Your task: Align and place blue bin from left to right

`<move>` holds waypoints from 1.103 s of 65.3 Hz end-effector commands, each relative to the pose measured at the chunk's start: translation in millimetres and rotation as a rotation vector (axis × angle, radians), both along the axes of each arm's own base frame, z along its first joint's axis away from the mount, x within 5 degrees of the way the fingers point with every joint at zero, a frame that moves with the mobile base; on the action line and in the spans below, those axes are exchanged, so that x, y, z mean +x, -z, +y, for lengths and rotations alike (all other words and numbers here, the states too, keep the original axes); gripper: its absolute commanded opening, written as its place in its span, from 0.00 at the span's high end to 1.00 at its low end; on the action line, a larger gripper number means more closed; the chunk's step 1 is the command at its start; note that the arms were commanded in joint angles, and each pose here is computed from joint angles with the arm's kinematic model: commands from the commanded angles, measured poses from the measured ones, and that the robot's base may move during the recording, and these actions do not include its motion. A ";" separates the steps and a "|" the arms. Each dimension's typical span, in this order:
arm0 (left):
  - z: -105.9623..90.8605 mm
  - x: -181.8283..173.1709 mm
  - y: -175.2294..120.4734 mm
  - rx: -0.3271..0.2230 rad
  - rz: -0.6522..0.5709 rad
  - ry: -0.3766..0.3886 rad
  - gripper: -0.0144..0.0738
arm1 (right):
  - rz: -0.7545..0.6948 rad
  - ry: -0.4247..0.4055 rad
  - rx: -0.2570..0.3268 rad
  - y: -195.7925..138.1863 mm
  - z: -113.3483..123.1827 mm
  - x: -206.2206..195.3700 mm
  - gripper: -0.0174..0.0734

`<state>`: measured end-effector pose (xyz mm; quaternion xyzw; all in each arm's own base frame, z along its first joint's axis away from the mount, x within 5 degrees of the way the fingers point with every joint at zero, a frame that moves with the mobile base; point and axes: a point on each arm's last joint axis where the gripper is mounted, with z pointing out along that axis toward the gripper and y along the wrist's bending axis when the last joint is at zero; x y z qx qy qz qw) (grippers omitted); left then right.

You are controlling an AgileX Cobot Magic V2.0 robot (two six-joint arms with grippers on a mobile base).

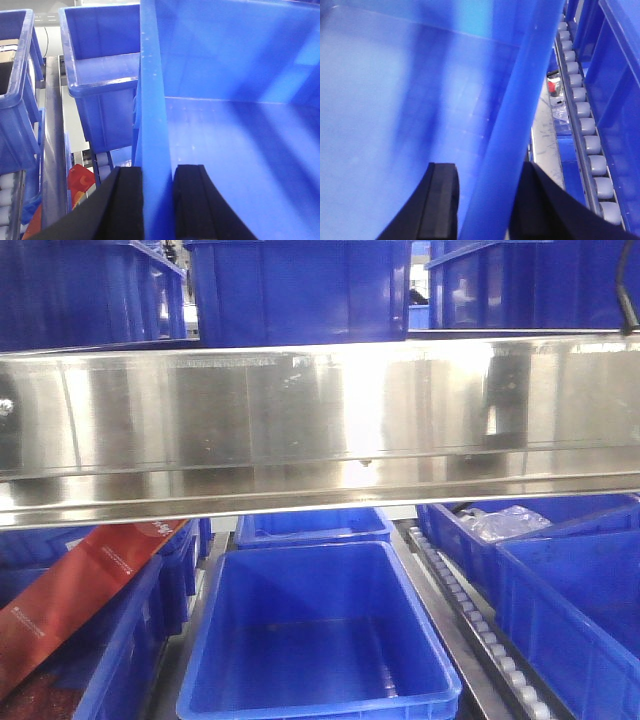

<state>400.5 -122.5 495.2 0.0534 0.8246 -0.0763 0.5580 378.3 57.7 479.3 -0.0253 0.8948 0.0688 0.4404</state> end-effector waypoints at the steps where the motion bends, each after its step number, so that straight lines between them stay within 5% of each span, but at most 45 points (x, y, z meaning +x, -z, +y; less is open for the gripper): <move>1: -4.0 -11.2 -40.2 -0.086 -0.287 0.045 0.96 | -0.109 -0.016 0.037 -18.7 3.3 -6.3 0.88; 41: -4.3 -11.3 -40.2 -0.090 -0.286 0.047 0.96 | -0.121 -0.015 0.039 -19.7 3.3 -5.7 0.88; 72: -10.0 -4.7 1.9 -0.058 0.057 0.055 0.96 | -0.166 0.016 0.027 -10.6 -10.0 15.2 0.88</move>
